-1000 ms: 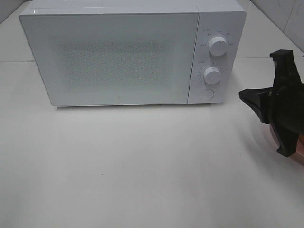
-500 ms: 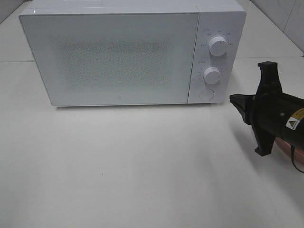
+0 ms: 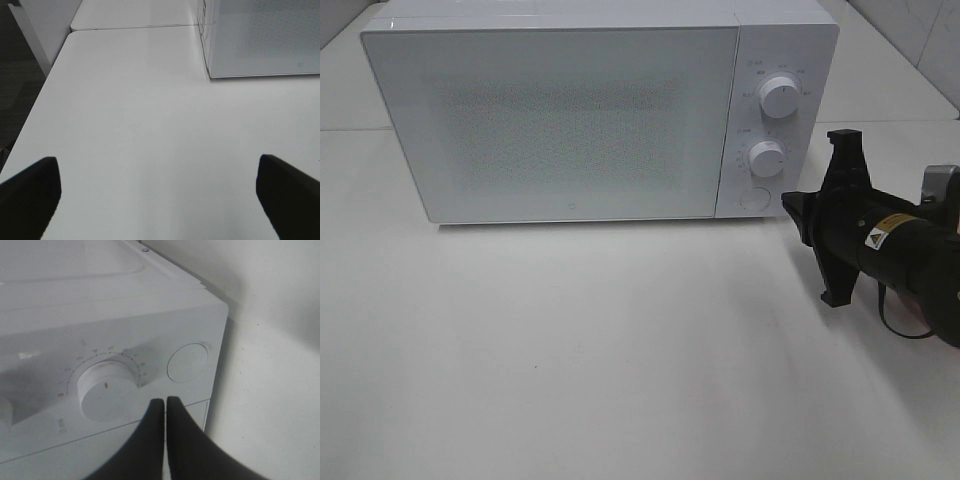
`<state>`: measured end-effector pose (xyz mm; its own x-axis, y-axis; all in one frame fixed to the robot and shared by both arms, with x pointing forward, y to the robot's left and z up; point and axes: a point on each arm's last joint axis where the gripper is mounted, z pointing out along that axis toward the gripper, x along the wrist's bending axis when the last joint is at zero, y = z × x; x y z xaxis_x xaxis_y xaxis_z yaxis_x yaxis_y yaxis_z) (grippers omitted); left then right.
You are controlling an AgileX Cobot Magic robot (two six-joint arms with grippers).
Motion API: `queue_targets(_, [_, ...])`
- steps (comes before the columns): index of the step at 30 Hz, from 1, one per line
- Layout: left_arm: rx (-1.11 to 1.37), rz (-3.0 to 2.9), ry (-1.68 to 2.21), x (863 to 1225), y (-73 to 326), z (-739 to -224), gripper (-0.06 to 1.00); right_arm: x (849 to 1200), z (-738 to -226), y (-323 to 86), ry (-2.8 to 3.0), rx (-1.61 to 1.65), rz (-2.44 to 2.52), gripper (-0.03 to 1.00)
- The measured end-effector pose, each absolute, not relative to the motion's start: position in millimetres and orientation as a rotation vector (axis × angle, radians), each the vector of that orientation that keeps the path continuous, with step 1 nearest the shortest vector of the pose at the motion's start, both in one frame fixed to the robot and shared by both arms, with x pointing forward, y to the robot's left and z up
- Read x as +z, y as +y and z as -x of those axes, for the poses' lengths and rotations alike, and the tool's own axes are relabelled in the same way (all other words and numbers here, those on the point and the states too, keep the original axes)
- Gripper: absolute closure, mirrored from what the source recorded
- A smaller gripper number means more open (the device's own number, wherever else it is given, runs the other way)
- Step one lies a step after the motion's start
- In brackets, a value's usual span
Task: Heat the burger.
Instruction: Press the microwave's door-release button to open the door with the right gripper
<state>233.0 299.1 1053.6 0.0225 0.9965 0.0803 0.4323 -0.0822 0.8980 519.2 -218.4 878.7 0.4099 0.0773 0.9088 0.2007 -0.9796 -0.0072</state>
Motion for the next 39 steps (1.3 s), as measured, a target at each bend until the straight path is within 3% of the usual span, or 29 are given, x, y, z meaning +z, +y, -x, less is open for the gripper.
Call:
queue_targets(23, [1.022,-1.601,1.488,1053.6,299.1,-233.0,-0.05,843.5,-560.5,-207.4,-0.142,-1.495,2.622,0.97])
queue_targets(39, [1.022,-1.601,1.488,1053.6,299.1,-233.0,-0.05,837.0,-578.6,-199.2,-0.125,-1.474,2.628,0.97])
